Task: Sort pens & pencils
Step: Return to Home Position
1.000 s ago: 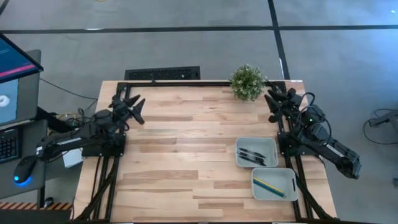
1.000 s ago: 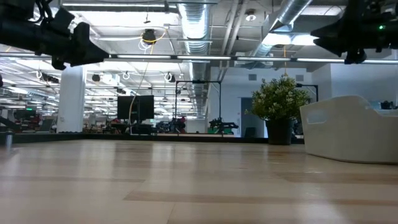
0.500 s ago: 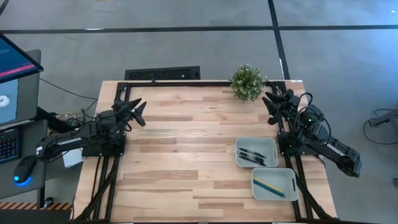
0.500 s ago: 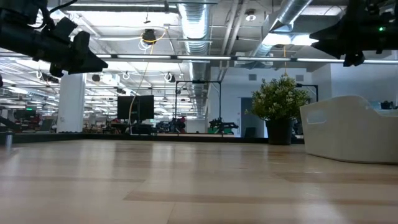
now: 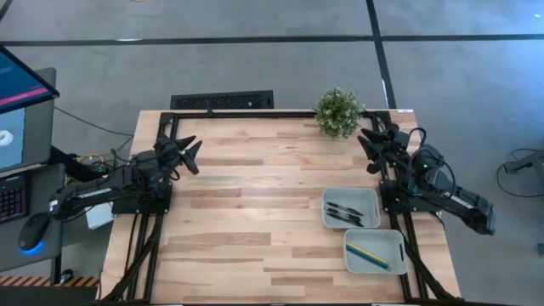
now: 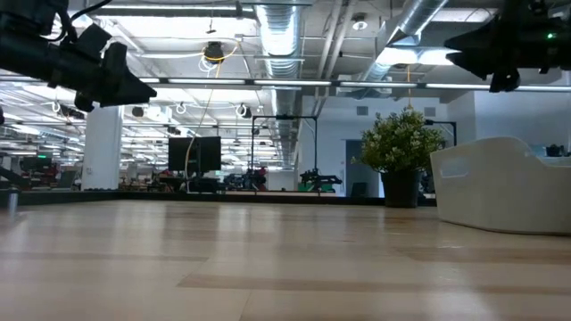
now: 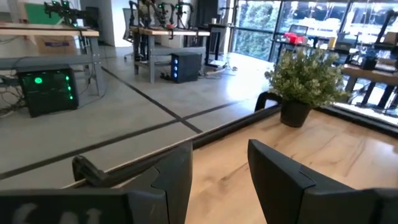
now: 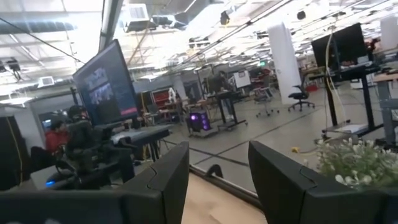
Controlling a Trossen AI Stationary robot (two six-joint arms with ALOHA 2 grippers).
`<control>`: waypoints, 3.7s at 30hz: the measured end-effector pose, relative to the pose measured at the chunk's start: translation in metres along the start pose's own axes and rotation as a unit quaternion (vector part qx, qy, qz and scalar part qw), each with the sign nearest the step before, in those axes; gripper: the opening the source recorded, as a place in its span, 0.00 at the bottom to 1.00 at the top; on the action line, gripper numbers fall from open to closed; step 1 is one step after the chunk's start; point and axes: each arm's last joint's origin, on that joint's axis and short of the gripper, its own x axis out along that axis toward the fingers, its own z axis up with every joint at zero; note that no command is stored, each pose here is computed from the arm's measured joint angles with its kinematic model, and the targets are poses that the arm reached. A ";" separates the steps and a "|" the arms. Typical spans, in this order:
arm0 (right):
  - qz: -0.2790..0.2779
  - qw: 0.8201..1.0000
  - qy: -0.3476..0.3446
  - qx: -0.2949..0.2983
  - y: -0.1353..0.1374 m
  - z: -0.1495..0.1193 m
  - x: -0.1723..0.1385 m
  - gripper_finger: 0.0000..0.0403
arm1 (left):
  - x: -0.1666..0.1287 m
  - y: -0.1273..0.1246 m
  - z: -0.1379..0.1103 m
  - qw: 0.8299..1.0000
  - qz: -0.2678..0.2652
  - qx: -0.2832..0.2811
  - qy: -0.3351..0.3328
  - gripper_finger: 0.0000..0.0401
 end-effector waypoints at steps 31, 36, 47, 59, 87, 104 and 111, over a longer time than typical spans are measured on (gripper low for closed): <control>-0.011 0.998 0.057 -0.002 -0.006 -0.050 0.002 0.46 | 0.006 0.000 -0.030 1.000 -0.012 -0.011 -0.009 0.36; -0.015 0.996 0.084 -0.004 -0.007 -0.055 0.002 0.46 | 0.006 0.000 -0.030 1.000 -0.012 -0.011 -0.008 0.36; -0.019 0.994 0.107 -0.005 -0.008 -0.060 0.001 0.46 | 0.006 0.000 -0.030 1.000 -0.012 -0.010 -0.007 0.36; -0.019 0.994 0.107 -0.005 -0.008 -0.060 0.001 0.46 | 0.006 0.000 -0.030 1.000 -0.012 -0.010 -0.007 0.36; -0.019 0.994 0.107 -0.005 -0.008 -0.060 0.001 0.46 | 0.006 0.000 -0.030 1.000 -0.012 -0.010 -0.007 0.36; -0.019 0.994 0.107 -0.005 -0.008 -0.060 0.001 0.46 | 0.006 0.000 -0.030 1.000 -0.012 -0.010 -0.006 0.36; -0.019 0.994 0.107 -0.005 -0.008 -0.060 0.001 0.46 | 0.006 0.000 -0.031 1.000 -0.012 -0.009 -0.006 0.36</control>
